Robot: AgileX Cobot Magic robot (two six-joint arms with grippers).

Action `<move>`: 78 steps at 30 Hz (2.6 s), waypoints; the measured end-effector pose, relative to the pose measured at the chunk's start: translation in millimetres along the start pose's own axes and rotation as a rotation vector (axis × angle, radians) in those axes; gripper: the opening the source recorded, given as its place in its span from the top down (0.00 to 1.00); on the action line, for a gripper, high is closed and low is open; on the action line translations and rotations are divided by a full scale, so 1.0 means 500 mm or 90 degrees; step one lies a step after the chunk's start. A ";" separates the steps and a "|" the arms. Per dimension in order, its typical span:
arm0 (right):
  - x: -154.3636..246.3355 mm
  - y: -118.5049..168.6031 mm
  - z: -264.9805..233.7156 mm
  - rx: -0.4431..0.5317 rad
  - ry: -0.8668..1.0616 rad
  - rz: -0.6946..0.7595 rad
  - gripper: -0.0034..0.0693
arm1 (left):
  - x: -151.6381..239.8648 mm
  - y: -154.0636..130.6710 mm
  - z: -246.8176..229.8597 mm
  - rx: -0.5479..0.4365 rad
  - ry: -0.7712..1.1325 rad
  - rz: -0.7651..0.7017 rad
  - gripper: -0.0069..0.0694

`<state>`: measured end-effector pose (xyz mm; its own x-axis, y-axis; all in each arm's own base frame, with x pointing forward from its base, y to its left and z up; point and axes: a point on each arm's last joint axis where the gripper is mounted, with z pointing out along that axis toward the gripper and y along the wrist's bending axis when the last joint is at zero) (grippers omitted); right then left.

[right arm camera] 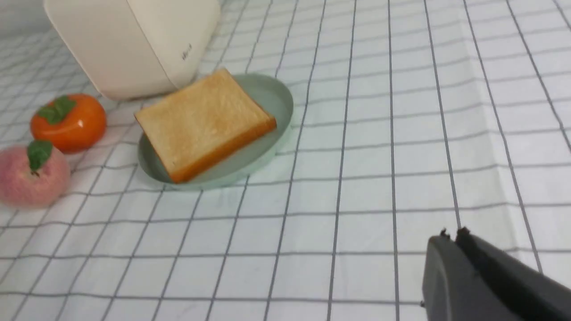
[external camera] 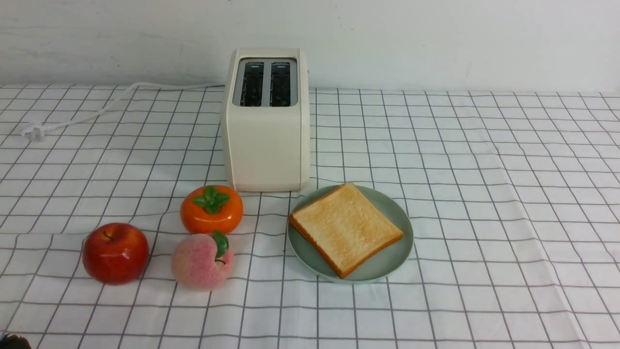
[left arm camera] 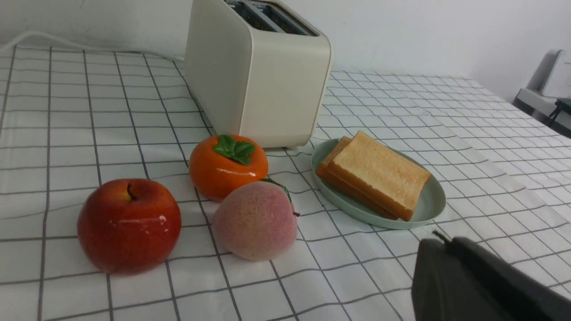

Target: Take toasted bread from bread machine on white checkered table place on plate.

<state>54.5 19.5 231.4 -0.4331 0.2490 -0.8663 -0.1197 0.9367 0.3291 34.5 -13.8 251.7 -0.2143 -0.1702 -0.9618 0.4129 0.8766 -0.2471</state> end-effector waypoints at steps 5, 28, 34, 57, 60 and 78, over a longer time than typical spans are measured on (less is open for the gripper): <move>0.034 -0.027 0.017 0.047 -0.006 -0.058 0.94 | 0.007 0.003 0.000 -0.009 0.023 0.000 0.92; 0.094 -0.067 0.031 0.114 -0.082 -0.104 0.98 | 0.012 0.005 0.000 -0.017 0.042 0.000 0.90; 0.095 -0.068 0.032 0.115 -0.080 -0.104 0.98 | 0.012 0.005 0.000 -0.018 0.043 0.001 0.89; 0.095 -0.068 0.031 0.115 -0.081 -0.103 0.97 | 0.084 0.053 0.035 -0.223 -0.045 -0.069 0.93; 0.095 -0.068 0.031 0.115 -0.081 -0.103 0.97 | 0.124 0.066 0.043 -0.256 -0.011 -0.091 0.93; 0.095 -0.068 0.032 0.115 -0.080 -0.103 0.95 | 0.149 0.067 0.044 -0.259 0.057 -0.090 0.93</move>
<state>52.1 3.6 173.2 -0.3057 0.1110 -0.9456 -0.0119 0.9927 0.1203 51.9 -7.0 169.2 -0.3267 -0.2767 -0.9037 -0.0042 0.9566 -0.2914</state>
